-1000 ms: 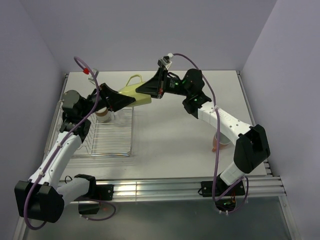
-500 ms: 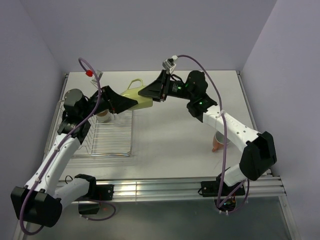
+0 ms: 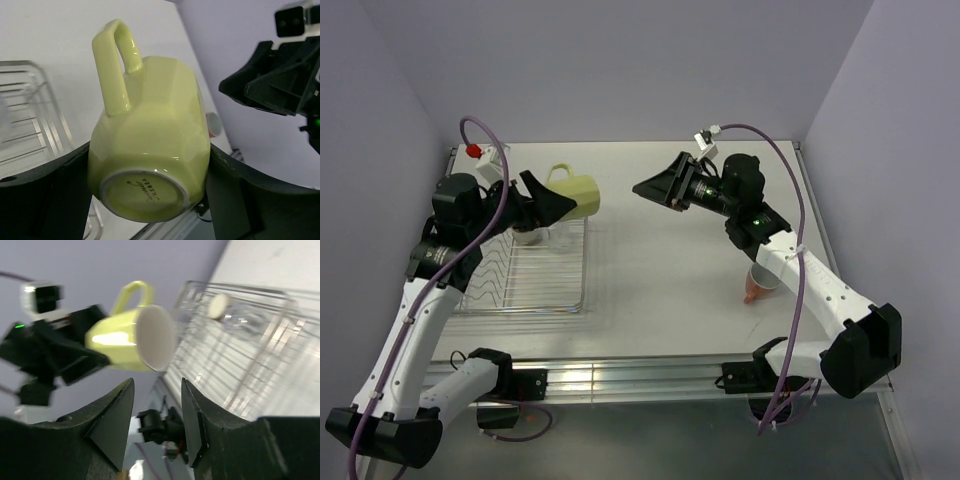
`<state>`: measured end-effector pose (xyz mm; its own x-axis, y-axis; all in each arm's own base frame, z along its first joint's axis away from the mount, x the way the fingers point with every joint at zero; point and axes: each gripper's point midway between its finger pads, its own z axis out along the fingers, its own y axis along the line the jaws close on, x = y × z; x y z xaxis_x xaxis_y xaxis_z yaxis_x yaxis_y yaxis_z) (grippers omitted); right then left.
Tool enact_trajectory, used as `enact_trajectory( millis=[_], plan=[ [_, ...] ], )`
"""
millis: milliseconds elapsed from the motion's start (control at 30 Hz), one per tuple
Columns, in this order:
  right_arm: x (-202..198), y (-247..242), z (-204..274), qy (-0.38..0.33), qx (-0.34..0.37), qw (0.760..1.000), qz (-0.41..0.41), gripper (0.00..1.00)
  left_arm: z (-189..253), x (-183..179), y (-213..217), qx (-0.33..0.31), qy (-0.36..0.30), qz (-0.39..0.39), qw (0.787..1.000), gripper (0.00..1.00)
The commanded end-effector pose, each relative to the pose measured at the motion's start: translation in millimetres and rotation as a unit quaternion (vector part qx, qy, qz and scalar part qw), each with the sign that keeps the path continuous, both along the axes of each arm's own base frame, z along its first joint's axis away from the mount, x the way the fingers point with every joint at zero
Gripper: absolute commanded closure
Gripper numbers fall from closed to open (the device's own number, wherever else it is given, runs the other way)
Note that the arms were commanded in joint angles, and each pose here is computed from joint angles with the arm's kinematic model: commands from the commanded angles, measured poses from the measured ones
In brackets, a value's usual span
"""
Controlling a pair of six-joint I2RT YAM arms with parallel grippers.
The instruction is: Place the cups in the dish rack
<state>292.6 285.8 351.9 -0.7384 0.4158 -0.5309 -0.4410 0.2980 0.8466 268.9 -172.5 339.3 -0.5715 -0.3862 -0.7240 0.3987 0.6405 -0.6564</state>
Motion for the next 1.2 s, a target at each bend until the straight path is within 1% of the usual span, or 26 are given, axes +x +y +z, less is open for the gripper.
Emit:
enact_trajectory(
  millis=[0,33,67,133,167,267,300,400,567,767,1167],
  plan=[
    [13.1,-21.8,-25.4,-0.005,-0.056,0.997,-0.057,0.5,25.3,-3.2,44.1,0.077,-0.033,0.104,0.991,1.0],
    [15.8,-25.6,-27.8,-0.005,-0.062,0.996,-0.066,0.5,21.1,-3.6,50.9,0.093,-0.024,0.119,0.988,1.0],
    [16.5,-27.8,-31.8,-0.002,-0.069,0.995,-0.072,0.5,5.9,-3.8,63.9,0.119,0.007,0.148,0.982,1.0],
    [19.8,-32.1,-37.1,-0.003,-0.084,0.993,-0.084,0.5,0.1,-5.9,76.3,0.146,0.023,0.172,0.974,1.0],
    [20.6,-33.0,-40.5,-0.001,-0.092,0.992,-0.086,0.5,-13.4,-6.8,88.1,0.171,0.049,0.195,0.964,1.0],
    [25.0,-36.6,-49.1,0.003,-0.115,0.989,-0.095,0.5,-30.2,-7.8,103.5,0.211,0.08,0.221,0.949,1.0],
    [26.6,-37.7,-48.4,-0.004,-0.122,0.988,-0.098,0.5,-37.9,-9.2,113.3,0.23,0.094,0.24,0.939,1.0],
    [28.6,-39.4,-53.3,-0.003,-0.14,0.985,-0.1,0.5,-58.1,-8.7,125.9,0.266,0.123,0.258,0.921,1.0],
    [27.4,-39.1,-54.8,-0.001,-0.145,0.985,-0.092,0.5,-90.5,-1.2,132.1,0.299,0.165,0.264,0.902,1.0],
    [28.0,-37.6,-58.3,0.003,-0.148,0.985,-0.087,0.5,-121.2,5.3,135.0,0.328,0.198,0.259,0.887,1.0],
    [28.9,-36.8,-62.4,0.007,-0.151,0.985,-0.085,0.51,-163.1,15.2,134.9,0.368,0.241,0.235,0.867,1.0]
  ],
)
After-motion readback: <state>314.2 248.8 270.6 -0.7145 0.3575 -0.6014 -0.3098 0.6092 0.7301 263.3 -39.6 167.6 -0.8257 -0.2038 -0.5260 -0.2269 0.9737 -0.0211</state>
